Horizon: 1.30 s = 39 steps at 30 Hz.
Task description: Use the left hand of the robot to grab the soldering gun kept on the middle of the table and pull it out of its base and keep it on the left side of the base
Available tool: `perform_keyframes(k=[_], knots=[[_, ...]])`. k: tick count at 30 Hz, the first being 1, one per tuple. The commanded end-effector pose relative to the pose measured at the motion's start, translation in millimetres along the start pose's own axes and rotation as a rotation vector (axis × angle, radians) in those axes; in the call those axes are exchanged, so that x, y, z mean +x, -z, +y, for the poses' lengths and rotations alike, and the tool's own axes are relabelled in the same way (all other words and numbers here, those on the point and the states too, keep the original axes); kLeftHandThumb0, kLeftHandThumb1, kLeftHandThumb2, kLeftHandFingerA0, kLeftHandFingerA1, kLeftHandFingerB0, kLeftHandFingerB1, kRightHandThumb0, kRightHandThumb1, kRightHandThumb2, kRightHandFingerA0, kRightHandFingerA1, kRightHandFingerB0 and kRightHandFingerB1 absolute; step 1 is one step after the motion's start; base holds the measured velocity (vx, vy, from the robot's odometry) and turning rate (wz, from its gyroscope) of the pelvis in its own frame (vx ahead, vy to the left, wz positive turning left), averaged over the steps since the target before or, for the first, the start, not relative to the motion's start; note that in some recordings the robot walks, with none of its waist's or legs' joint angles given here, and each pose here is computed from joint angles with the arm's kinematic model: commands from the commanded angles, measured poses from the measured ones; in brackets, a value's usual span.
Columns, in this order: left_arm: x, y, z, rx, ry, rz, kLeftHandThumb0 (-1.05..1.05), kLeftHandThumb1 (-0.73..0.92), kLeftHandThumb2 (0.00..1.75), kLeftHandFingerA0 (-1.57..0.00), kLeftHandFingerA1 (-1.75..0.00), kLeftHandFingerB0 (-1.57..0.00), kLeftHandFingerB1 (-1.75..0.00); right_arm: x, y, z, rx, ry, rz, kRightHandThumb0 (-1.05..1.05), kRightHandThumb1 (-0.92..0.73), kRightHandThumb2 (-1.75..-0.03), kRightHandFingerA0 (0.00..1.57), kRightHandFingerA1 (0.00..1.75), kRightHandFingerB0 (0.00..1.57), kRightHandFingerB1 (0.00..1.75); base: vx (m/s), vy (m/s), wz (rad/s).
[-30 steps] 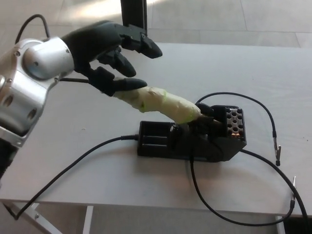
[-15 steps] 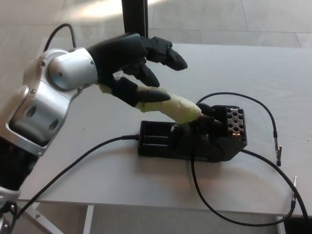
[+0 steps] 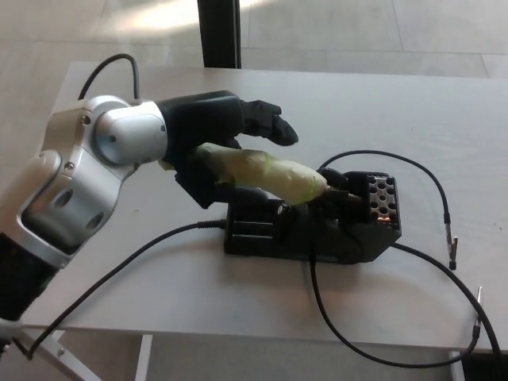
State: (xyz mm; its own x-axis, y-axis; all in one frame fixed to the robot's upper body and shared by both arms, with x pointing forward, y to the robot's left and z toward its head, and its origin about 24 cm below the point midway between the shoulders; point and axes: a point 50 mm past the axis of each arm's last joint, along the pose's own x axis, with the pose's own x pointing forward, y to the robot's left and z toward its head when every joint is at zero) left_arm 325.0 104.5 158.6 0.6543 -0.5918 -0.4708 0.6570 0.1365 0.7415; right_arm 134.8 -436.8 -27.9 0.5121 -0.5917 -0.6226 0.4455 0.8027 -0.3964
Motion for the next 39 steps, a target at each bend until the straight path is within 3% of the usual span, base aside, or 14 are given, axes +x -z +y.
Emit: perform_keyframes(k=[1, 5, 6, 9, 10, 12, 17, 19, 21, 24, 32, 35, 37, 39], knots=[[-1, 13, -8, -0.045, 0.053, 0.075, -0.72, 0.68, 0.61, -0.45, -0.57, -0.15, -0.30, 0, -10, -9, -0.011, 0.030, -0.032, -0.97, -0.16, -0.98, 0.44, 1.57, 0.00, 1.61, 0.00, 0.000, 0.00], [-1, 13, -11, -0.036, 0.046, 0.063, -0.69, 0.66, 0.60, -0.70, -0.67, -0.17, -0.32, 0, -12, -10, -0.019, 0.032, -0.034, -0.86, -0.09, -1.10, 0.73, 1.24, 0.01, 0.91, 0.00, 0.000, 0.00], [-1, 13, -13, -0.030, 0.029, 0.058, -0.70, 0.53, 0.86, -0.75, -0.72, -0.14, -0.45, 0, -12, -10, -0.012, 0.033, -0.036, -0.94, -0.10, -1.13, 0.45, 1.60, 0.00, 1.60, 0.00, 0.000, 0.00], [0, 13, -16, -0.036, -0.041, 0.050, -0.61, 0.69, 0.61, -0.98, -0.72, -0.21, -0.34, 0, -12, -9, 0.004, 0.036, -0.032, -0.83, -0.19, -1.14, 0.66, 1.22, 0.13, 0.98, 0.00, 0.000, 0.00], [1, 13, -17, -0.040, -0.073, 0.039, -0.54, 0.73, 0.62, -1.07, -0.79, -0.26, -0.37, 0, -11, -9, 0.027, 0.039, -0.027, -1.01, -0.13, -1.06, 0.48, 1.55, 0.03, 1.55, 0.00, 0.000, 0.00], [1, 10, -18, -0.057, -0.182, -0.018, -0.32, 0.82, 0.64, -1.22, -1.12, -0.32, -0.45, 0, -12, -9, 0.036, 0.032, -0.041, -0.86, -0.19, -1.15, 0.90, 1.36, 0.19, 1.04, 0.00, 0.000, 0.00], [2, 10, -22, -0.007, -0.276, -0.072, -0.10, 0.70, 0.78, -1.13, -1.43, -0.76, -0.57, 0, -14, -9, 0.036, 0.047, -0.043, -0.92, -0.13, -1.11, 0.58, 1.49, 0.08, 1.51, 0.00, 0.000, 0.00], [2, 11, -25, -0.006, -0.272, -0.099, -0.10, 0.65, 0.87, -1.07, -1.31, -0.94, -0.70, 0, -15, -9, -0.003, 0.044, -0.048, -1.05, -0.15, -1.16, 0.99, 1.47, 0.03, 1.03, 0.00, 0.000, 0.00], [2, 11, -26, -0.007, -0.267, -0.100, -0.08, 0.62, 0.92, -1.04, -1.23, -0.98, -0.79, 0, -15, -9, 0.010, 0.048, -0.046, -0.95, -0.17, -1.07, 0.68, 1.49, 0.10, 1.54, 0.00, 0.000, 0.00], [0, 13, -30, -0.010, -0.267, -0.096, 0.02, 0.51, 1.23, -1.08, -1.43, -0.97, -1.18, 0, -15, -9, 0.005, 0.060, -0.044, -0.84, -0.23, -1.16, 1.04, 1.32, 0.30, 1.05, 0.00, 0.000, 0.00], [-1, 21, -33, 0.048, -0.239, -0.100, -0.05, 0.45, 1.24, -1.06, -1.46, -0.96, -1.30, 1, -17, -9, 0.008, 0.060, -0.053, -0.88, -0.13, -1.25, 0.74, 1.51, 0.07, 1.57, 0.00, 0.000, 0.00], [-2, 26, -36, 0.066, -0.224, -0.102, -0.06, 0.45, 1.23, -1.08, -1.46, -0.98, -1.27, 1, -17, -9, 0.019, 0.059, -0.054, -0.85, -0.15, -1.16, 1.06, 1.36, 0.13, 0.94, 0.00, 0.000, 0.00], [-3, 29, -38, 0.097, -0.218, -0.093, -0.07, 0.44, 1.24, -1.07, -1.49, -0.97, -1.30, 1, -17, -9, 0.021, 0.062, -0.053, -0.91, -0.10, -1.25, 0.81, 1.47, 0.08, 1.49, 0.00, 0.000, 0.00], [-4, 30, -36, 0.126, -0.224, -0.096, -0.10, 0.49, 1.15, -1.22, -1.34, -1.03, -1.19, 1, -20, -9, 0.033, 0.064, -0.056, -0.91, -0.14, -1.19, 1.16, 1.28, 0.34, 1.16, 0.00, 0.000, 0.00]])
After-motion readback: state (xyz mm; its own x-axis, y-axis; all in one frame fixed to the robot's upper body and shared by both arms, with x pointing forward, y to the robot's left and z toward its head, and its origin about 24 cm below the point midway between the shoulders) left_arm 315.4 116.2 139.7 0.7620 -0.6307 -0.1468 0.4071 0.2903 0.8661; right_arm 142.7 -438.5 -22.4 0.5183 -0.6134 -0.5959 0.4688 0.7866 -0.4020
